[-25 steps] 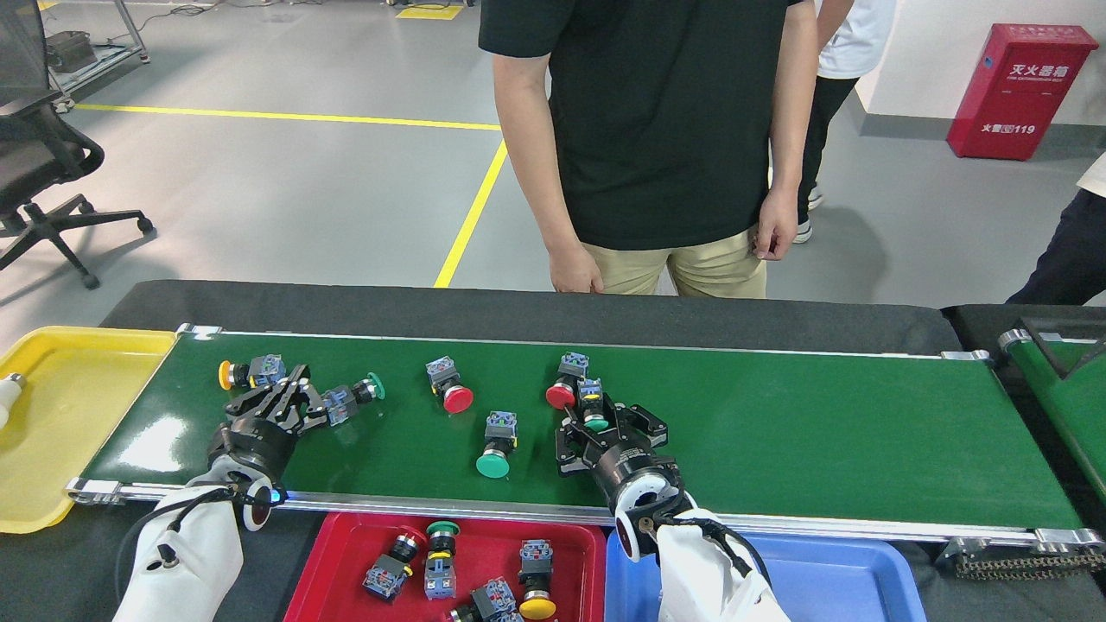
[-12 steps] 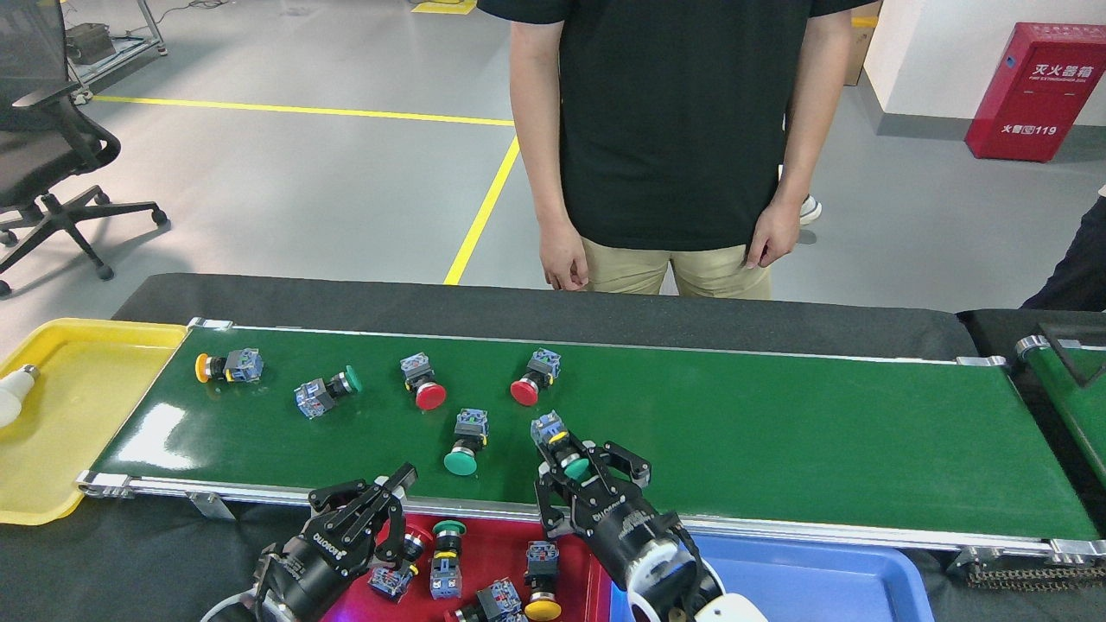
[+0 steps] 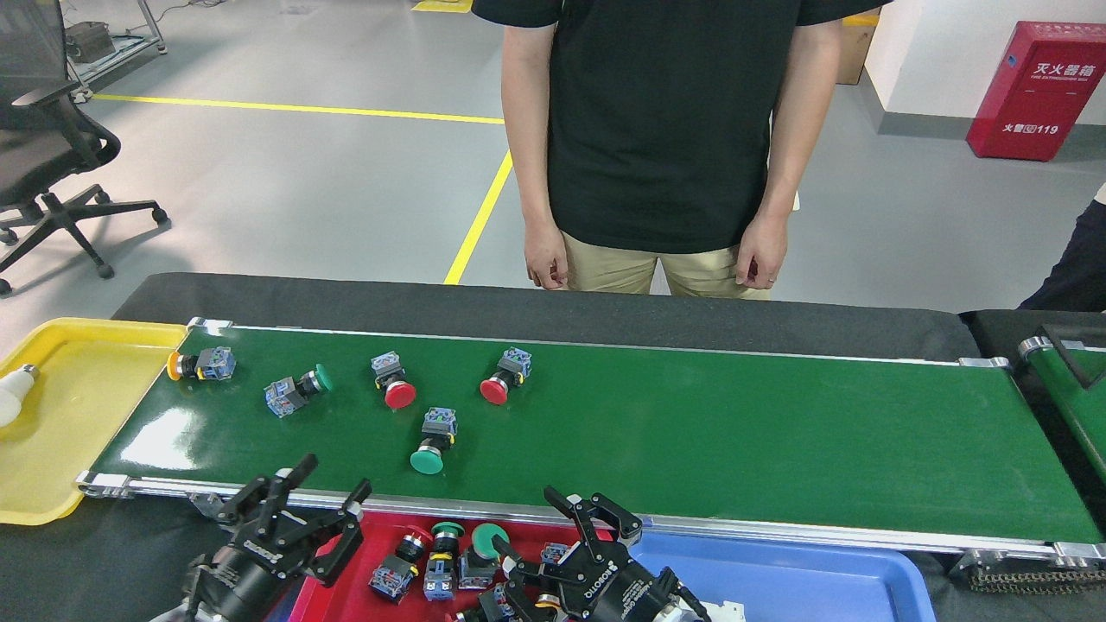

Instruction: Pick switch part from conveyor to tray

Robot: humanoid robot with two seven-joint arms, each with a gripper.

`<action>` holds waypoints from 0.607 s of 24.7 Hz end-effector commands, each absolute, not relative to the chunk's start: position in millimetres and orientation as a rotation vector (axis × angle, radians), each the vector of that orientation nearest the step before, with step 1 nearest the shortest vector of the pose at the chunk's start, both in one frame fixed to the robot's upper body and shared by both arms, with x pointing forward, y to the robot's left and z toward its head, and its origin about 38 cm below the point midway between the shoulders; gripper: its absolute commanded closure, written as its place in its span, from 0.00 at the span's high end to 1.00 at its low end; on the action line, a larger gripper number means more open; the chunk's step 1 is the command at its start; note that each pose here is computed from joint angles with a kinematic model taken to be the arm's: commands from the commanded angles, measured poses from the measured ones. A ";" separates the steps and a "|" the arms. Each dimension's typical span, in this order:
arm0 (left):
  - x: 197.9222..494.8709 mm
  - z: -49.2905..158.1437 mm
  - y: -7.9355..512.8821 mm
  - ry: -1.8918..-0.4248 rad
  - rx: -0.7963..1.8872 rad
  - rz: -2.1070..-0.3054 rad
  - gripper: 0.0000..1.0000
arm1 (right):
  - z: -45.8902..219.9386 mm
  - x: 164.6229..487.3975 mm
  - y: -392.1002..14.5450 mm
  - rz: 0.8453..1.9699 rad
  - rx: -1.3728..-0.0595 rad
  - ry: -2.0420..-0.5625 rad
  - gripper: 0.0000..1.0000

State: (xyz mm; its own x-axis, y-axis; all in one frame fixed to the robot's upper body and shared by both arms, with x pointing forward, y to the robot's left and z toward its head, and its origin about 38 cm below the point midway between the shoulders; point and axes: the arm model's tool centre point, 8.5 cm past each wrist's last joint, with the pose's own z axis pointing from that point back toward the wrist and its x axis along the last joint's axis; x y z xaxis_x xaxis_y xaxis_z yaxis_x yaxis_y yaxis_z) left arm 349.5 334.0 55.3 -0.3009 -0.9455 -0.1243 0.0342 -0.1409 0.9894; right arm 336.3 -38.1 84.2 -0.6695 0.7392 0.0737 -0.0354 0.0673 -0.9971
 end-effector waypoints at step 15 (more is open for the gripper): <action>332.2 53.3 340.9 -1.300 1.102 -1.562 1.00 | 30.2 235.1 -337.2 0.905 -1.210 -1.039 0.99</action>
